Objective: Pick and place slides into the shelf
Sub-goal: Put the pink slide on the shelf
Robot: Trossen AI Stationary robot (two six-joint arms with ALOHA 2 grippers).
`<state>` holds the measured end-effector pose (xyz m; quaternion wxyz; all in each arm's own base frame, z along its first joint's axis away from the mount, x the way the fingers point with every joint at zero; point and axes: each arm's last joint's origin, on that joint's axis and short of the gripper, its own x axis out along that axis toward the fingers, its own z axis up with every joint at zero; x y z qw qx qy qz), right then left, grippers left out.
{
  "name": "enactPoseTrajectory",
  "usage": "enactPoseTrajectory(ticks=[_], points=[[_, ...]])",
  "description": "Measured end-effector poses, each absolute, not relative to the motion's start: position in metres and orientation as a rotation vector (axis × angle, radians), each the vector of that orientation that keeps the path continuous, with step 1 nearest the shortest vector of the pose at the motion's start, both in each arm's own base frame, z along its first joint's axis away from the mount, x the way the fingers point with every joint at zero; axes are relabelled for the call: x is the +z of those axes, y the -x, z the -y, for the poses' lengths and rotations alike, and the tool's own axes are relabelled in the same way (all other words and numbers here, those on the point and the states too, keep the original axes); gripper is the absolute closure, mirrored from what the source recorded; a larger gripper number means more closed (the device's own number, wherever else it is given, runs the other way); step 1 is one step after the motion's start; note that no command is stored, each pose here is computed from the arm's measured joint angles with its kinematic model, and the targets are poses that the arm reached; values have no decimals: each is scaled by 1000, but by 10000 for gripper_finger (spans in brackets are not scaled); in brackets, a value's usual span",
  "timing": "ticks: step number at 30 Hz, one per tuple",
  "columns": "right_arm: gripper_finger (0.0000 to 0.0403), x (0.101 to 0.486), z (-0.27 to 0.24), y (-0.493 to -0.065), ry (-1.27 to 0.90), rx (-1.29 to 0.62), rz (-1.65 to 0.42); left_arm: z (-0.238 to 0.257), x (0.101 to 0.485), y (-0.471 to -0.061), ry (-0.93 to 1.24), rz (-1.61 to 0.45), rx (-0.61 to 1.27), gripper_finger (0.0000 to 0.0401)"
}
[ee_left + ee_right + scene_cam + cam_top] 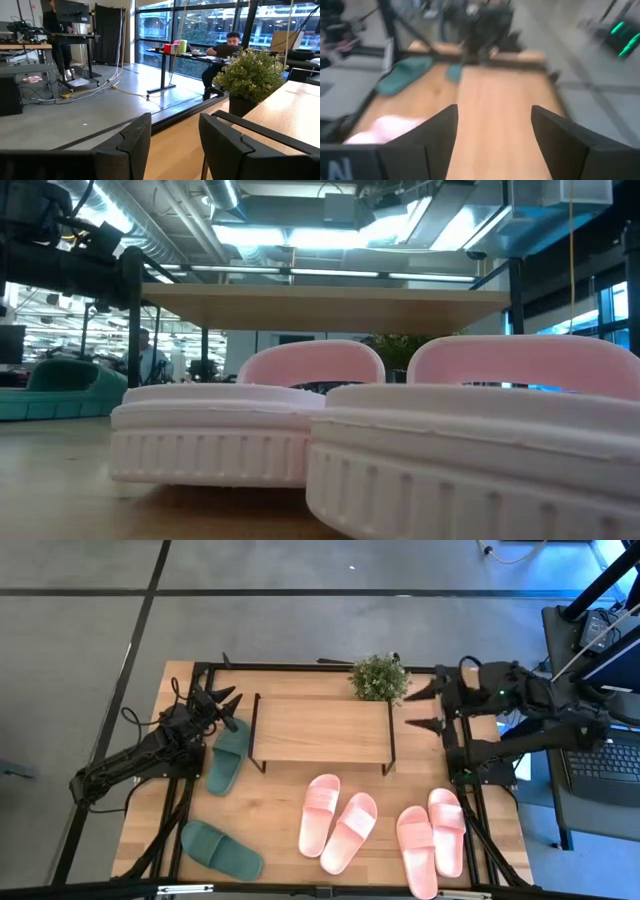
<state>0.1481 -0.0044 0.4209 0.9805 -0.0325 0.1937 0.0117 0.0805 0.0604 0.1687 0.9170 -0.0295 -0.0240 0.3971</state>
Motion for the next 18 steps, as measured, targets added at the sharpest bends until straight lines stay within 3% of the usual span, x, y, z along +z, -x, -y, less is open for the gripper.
enactPoseTrajectory(ticks=[9, 18], points=[[150, 410, -45, -178, -381, 183, -890, -60, 166, -81, 65, 19, 818, 242], [150, 368, -105, -184, -690, -15, -1299, -60, 166, -80, -5, -11, 821, 242]])
